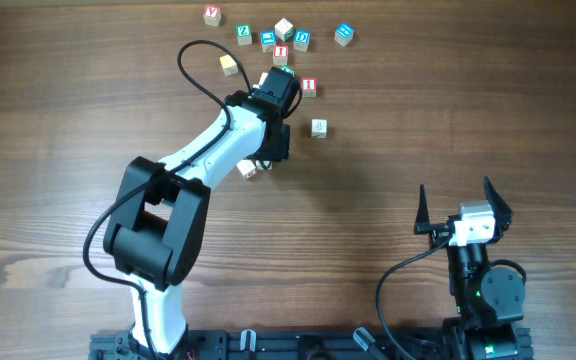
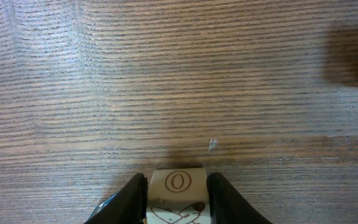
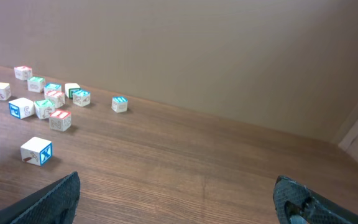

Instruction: Form a tower

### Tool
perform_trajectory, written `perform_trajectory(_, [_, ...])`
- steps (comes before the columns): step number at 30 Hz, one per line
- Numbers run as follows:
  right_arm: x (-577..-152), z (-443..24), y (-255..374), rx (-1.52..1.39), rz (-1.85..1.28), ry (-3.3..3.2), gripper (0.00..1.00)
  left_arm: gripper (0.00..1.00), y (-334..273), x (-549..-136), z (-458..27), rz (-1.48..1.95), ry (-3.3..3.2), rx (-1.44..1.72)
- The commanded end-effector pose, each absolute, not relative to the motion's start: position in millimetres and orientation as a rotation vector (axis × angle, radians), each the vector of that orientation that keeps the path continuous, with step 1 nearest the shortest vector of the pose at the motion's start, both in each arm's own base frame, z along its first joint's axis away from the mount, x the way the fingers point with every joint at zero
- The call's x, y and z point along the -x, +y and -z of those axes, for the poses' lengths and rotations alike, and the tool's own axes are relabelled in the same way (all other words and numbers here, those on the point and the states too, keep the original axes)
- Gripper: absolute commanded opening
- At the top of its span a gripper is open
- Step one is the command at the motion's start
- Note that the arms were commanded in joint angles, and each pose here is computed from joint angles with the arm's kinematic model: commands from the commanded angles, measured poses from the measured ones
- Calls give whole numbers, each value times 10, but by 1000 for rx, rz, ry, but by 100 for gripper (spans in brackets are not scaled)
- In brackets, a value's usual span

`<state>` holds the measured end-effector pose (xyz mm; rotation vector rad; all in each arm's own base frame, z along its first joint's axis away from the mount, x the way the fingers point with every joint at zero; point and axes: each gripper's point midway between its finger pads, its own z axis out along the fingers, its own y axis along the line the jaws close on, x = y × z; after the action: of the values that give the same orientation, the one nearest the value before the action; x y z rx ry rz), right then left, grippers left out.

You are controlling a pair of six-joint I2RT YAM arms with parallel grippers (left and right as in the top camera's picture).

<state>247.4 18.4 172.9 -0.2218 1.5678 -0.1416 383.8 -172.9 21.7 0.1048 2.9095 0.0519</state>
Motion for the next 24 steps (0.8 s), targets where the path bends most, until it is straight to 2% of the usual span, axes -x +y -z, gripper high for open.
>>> perform_trajectory(1, [-2470,-1738,220,241,130,1560,100,32,-1782,-3780,-183,-1,2936,-120])
perform_trajectory(9, [-2470,-1738,220,241,130,1560,100,33,-1777,-3771,-181,-4,2940,-120])
perform_trajectory(16, [-2470,-1739,220,241,130,1559,100,42,-1774,-3770,-181,-6,2940,-120])
perform_trajectory(24, [-2470,-1738,220,241,130,1560,100,42,-1790,-3809,-189,4,2924,-117])
